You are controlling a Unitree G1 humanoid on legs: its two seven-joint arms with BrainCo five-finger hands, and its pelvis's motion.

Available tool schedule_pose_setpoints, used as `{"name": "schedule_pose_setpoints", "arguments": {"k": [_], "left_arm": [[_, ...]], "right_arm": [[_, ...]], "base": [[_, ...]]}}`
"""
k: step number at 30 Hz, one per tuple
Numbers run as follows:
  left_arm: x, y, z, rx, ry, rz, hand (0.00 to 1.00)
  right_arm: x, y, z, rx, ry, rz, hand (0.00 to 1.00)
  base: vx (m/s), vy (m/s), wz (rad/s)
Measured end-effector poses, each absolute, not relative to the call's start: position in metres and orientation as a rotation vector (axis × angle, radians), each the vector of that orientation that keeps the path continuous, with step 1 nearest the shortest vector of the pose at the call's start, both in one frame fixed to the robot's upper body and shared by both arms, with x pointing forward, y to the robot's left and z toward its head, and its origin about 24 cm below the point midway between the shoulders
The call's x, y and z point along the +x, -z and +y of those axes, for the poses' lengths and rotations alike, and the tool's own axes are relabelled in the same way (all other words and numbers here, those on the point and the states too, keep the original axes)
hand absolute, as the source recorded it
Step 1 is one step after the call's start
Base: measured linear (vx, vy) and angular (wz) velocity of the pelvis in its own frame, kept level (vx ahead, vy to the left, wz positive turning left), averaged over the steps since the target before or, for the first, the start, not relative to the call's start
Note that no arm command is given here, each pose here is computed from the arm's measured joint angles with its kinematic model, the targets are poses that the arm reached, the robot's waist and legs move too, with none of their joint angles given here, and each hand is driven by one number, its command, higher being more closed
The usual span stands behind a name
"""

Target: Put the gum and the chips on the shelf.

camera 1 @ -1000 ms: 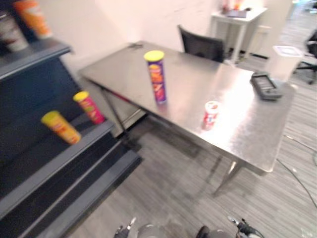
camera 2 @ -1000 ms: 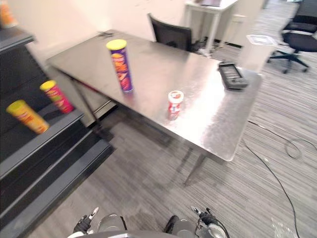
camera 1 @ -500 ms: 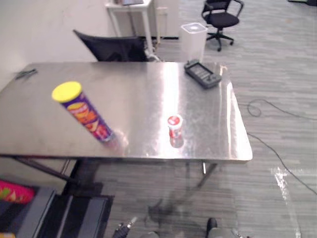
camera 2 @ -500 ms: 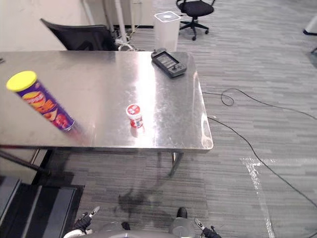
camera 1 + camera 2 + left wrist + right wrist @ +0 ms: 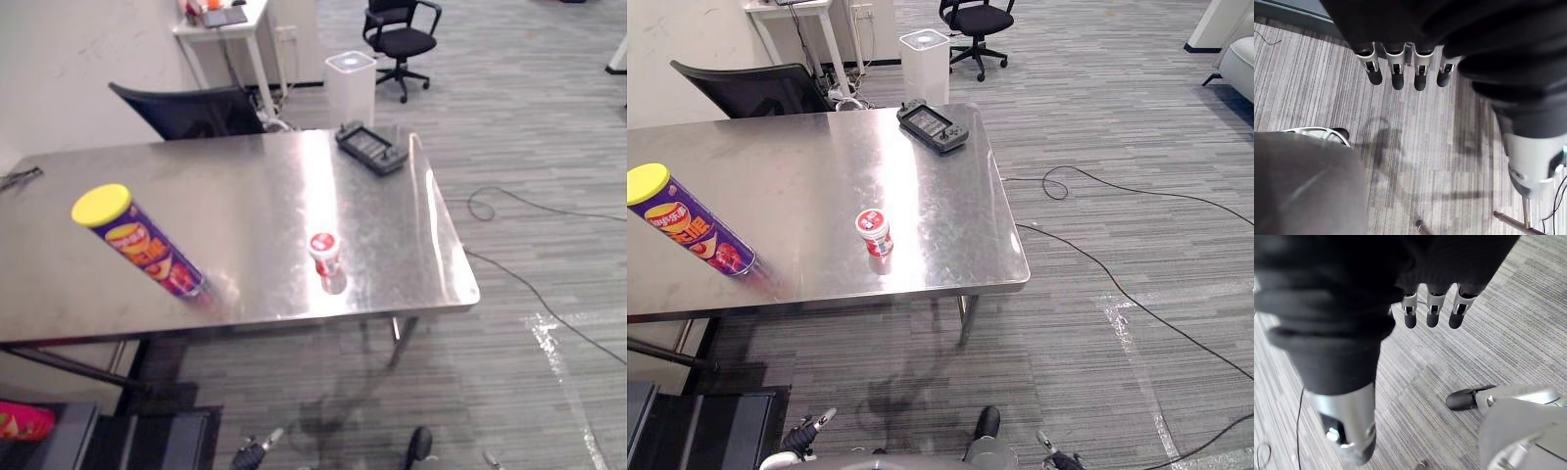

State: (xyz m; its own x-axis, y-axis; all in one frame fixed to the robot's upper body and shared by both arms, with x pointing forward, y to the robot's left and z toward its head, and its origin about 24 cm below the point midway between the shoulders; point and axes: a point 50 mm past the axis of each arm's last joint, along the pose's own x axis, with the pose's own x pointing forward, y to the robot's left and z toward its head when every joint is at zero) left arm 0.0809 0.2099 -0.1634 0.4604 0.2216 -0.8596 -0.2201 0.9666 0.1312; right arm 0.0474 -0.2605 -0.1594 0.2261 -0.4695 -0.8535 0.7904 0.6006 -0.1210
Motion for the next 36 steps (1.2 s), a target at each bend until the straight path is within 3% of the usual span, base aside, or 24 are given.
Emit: {"name": "schedule_pose_setpoints", "arguments": {"k": [5, 7, 11, 14, 18, 25, 36], "left_arm": [[0.074, 0.165, 0.210, 0.004, -0.263, 1.075, 0.00], [0.074, 0.165, 0.209, -0.008, -0.265, 1.074, 0.00], [0.073, 0.165, 0.210, -0.019, -0.268, 1.073, 0.00], [0.073, 0.165, 0.210, -0.019, -0.268, 1.071, 0.00], [0.070, 0.164, 0.210, -0.019, -0.271, 1.059, 0.00], [0.067, 0.164, 0.211, -0.019, -0.271, 1.061, 0.00], [0.061, 0.163, 0.217, -0.009, -0.275, 1.066, 0.00]], "right_arm": [[0.057, 0.131, -0.328, 0.360, 1.121, 0.837, 0.00], [0.080, 0.103, -0.365, 0.293, 1.158, 0.694, 0.00], [0.137, 0.043, -0.404, 0.110, 1.111, 0.437, 0.00], [0.178, -0.004, -0.411, -0.049, 1.035, 0.249, 0.00], [0.226, -0.060, -0.392, -0.168, 0.882, 0.005, 0.00], [0.265, -0.108, -0.333, -0.314, 0.521, -0.227, 0.00], [0.286, -0.111, -0.251, -0.334, 0.025, -0.287, 0.00]], "base": [[0.07, 0.037, -0.02], [0.05, 0.034, -0.03], [0.01, 0.016, -0.04], [0.00, 0.000, 0.00], [-0.01, 0.008, 0.02], [0.00, 0.011, 0.03], [0.00, 0.009, 0.00]]}}
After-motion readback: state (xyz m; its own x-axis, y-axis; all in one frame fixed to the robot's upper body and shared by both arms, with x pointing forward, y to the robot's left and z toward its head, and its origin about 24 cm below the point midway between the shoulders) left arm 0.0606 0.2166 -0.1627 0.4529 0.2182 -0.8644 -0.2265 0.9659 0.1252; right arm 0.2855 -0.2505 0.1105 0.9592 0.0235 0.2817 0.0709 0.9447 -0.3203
